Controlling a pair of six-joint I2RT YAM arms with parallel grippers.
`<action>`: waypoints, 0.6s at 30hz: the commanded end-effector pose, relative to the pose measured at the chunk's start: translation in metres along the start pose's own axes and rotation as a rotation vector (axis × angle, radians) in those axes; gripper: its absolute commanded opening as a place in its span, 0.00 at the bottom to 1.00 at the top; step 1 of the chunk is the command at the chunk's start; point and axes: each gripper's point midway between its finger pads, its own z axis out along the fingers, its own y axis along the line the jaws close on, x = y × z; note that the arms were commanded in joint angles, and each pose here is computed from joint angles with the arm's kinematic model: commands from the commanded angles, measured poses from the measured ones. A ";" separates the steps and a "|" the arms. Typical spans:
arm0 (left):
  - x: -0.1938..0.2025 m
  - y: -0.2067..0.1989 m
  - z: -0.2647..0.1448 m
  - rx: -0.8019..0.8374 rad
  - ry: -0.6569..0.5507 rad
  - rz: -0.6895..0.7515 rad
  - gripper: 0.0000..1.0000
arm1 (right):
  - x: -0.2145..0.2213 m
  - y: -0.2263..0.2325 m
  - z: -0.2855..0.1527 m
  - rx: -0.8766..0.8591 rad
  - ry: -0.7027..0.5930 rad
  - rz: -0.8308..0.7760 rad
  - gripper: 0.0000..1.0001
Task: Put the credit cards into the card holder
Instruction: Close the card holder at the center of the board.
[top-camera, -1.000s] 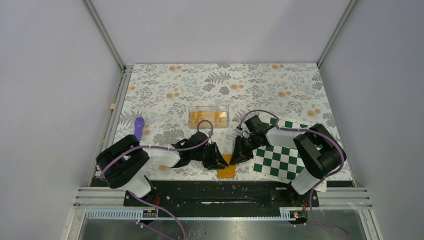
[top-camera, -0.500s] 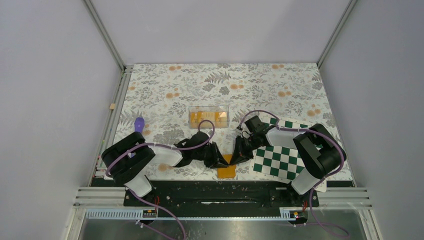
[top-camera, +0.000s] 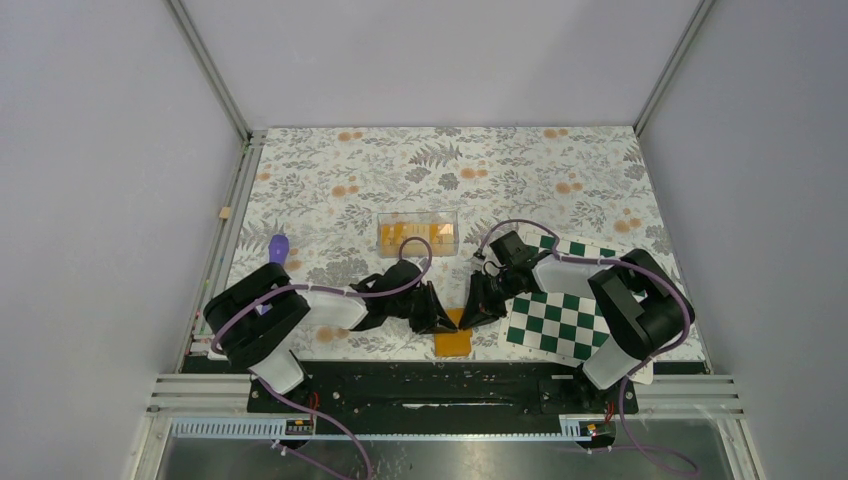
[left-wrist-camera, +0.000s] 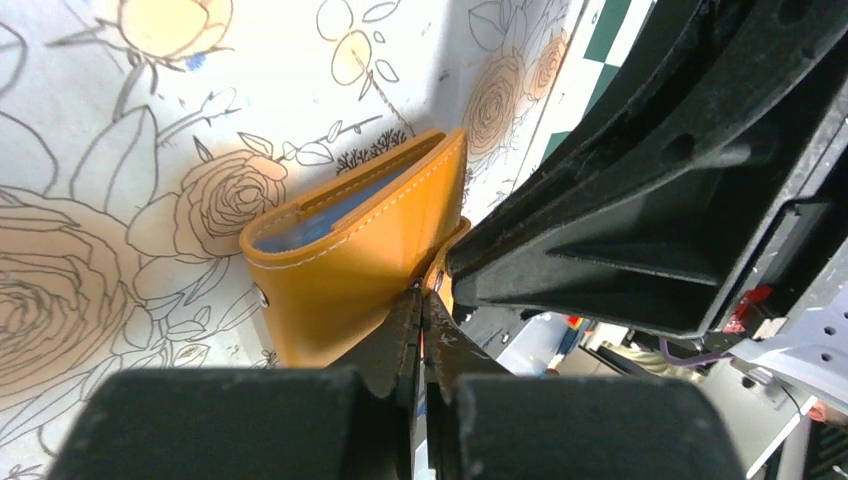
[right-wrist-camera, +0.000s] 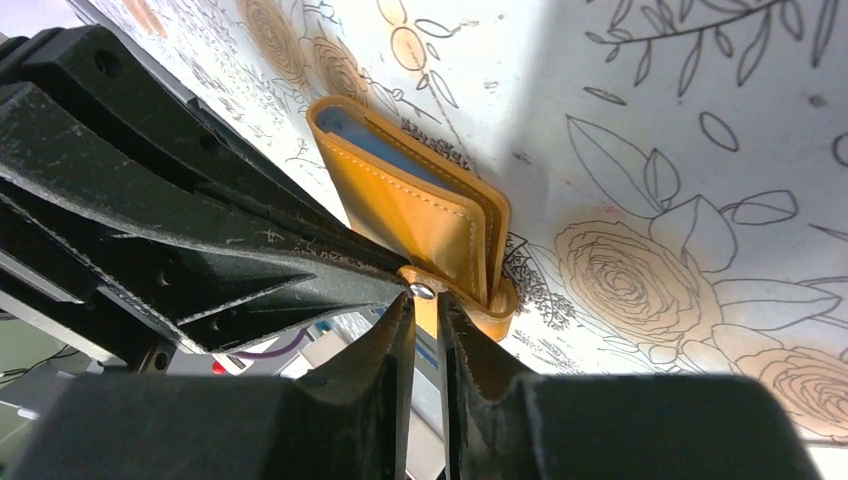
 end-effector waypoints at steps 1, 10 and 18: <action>-0.016 0.002 -0.007 -0.069 -0.076 0.061 0.00 | 0.000 0.014 -0.007 -0.027 -0.026 -0.051 0.22; -0.017 0.003 -0.012 -0.133 -0.083 0.111 0.00 | -0.007 0.025 -0.012 -0.045 -0.051 -0.094 0.23; -0.014 0.009 -0.014 -0.225 -0.071 0.160 0.00 | -0.023 0.035 -0.009 -0.039 -0.053 -0.113 0.22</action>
